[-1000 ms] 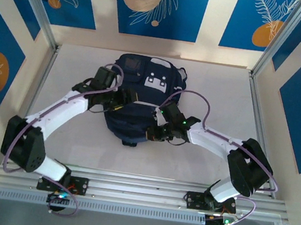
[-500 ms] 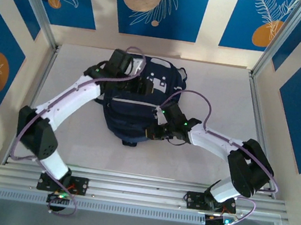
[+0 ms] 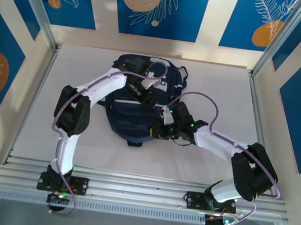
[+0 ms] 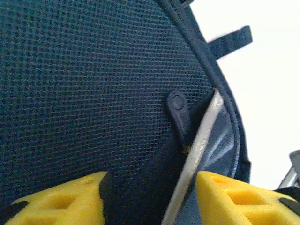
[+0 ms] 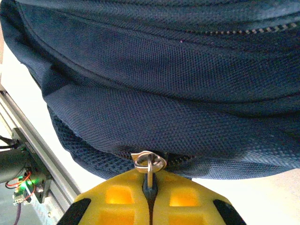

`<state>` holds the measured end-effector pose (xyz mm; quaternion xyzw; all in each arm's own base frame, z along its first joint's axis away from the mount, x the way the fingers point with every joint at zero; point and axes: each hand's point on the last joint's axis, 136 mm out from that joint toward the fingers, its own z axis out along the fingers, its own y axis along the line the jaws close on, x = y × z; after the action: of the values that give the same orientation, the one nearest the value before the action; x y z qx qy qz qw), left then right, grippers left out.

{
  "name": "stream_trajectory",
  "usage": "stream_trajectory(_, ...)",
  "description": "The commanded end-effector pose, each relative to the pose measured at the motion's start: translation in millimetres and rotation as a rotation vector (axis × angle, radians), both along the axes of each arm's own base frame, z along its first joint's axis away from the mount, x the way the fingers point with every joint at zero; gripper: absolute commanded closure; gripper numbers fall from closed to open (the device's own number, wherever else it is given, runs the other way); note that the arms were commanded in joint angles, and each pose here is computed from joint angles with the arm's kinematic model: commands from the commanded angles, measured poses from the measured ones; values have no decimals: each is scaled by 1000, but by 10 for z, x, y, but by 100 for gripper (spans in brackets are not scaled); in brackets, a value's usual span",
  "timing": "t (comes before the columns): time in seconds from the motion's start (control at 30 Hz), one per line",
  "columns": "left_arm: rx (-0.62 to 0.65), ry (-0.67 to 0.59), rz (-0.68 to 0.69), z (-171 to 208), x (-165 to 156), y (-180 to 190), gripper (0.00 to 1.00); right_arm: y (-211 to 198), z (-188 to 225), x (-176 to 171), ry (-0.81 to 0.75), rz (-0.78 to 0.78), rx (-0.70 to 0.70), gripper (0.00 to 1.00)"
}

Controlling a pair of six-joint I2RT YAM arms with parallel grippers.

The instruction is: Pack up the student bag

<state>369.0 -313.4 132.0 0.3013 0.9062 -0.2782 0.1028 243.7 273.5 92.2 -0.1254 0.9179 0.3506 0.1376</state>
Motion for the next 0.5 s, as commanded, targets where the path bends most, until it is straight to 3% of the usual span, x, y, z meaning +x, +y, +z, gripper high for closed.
stream_trajectory(0.0, -46, 51, -58, 109, -154, -57, 66, 19, 116, 35, -33, 15, 42, 100)
stream_trajectory(0.1, -112, 64, -71, 244, -201, -127, 81, -12, 100, 66, -24, 3, 37, 100)
stream_trajectory(0.2, -177, 80, -84, 400, -250, -199, 81, -42, 114, 99, -21, -8, 34, 100)
stream_trajectory(0.3, -165, 88, -82, 404, -245, -177, 78, -61, 149, 131, -24, -13, 33, 100)
stream_trajectory(0.43, -119, 59, -42, 387, -158, -44, 99, -106, 177, 175, -35, -18, 1, 100)
stream_trajectory(0.47, -106, 40, -22, 408, -114, 3, 100, -124, 174, 181, -37, -19, -8, 100)
